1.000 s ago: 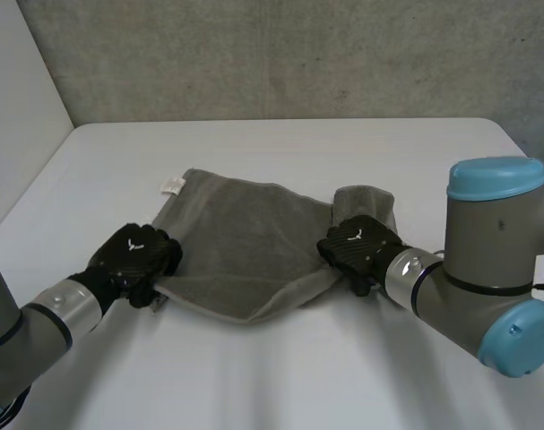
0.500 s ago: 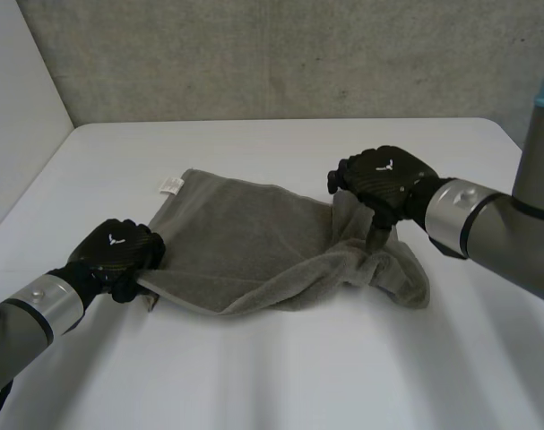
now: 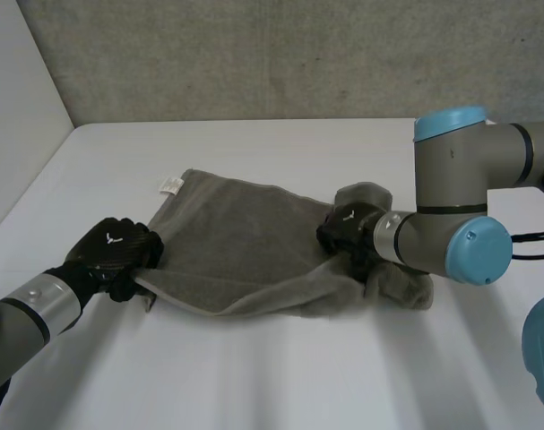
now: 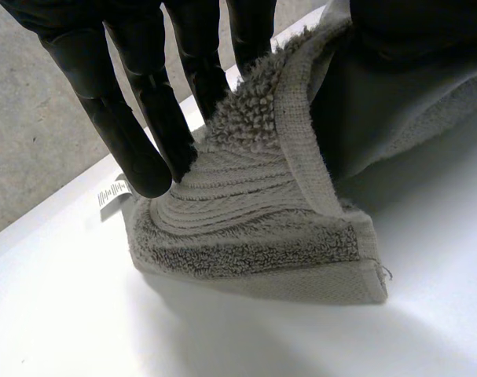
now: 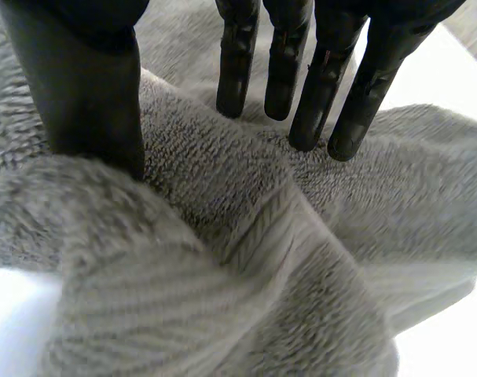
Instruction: Fold the towel.
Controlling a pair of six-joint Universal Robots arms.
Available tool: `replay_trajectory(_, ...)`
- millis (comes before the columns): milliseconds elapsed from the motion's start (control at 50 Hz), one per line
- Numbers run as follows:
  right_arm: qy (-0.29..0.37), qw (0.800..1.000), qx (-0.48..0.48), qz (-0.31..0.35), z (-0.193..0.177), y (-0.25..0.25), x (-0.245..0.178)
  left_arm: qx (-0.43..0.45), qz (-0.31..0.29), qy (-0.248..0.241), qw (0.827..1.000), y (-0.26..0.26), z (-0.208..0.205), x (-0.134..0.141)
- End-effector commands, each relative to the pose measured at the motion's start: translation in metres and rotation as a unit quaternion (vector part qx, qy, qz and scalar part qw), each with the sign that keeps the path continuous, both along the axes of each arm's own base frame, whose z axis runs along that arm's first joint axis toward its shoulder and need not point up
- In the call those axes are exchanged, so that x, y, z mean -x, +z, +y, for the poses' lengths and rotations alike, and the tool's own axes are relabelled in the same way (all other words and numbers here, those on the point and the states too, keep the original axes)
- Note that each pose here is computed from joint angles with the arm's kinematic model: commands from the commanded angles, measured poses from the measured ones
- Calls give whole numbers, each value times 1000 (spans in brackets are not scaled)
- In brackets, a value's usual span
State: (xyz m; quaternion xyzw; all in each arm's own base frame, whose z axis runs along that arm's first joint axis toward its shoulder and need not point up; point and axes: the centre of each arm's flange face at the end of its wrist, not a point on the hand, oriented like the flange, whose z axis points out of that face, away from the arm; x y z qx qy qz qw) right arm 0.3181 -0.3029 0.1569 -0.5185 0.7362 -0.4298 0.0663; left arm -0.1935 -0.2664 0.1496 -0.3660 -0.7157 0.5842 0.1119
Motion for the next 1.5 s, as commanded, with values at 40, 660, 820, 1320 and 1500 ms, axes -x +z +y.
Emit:
replay_trajectory(40, -7, 1000, -9, -2, 14, 21, 13, 2, 0, 4, 1000, 1, -2, -2)
replay_trajectory(660, -43, 999, 2, -13, 19, -3, 52, 3, 1, 12, 1000, 2, -6, -7)
replay_trajectory(820, -47, 999, 7, -12, 17, -8, 53, 3, 1, 14, 1000, 2, -6, -7)
replay_trajectory(1320, -110, 994, 27, -11, -22, -1, 92, 1, 1, 13, 1000, 1, -6, -7)
replay_trajectory(1500, -118, 993, 26, -5, -27, -3, 100, 0, 1, 14, 1000, 0, -6, -8)
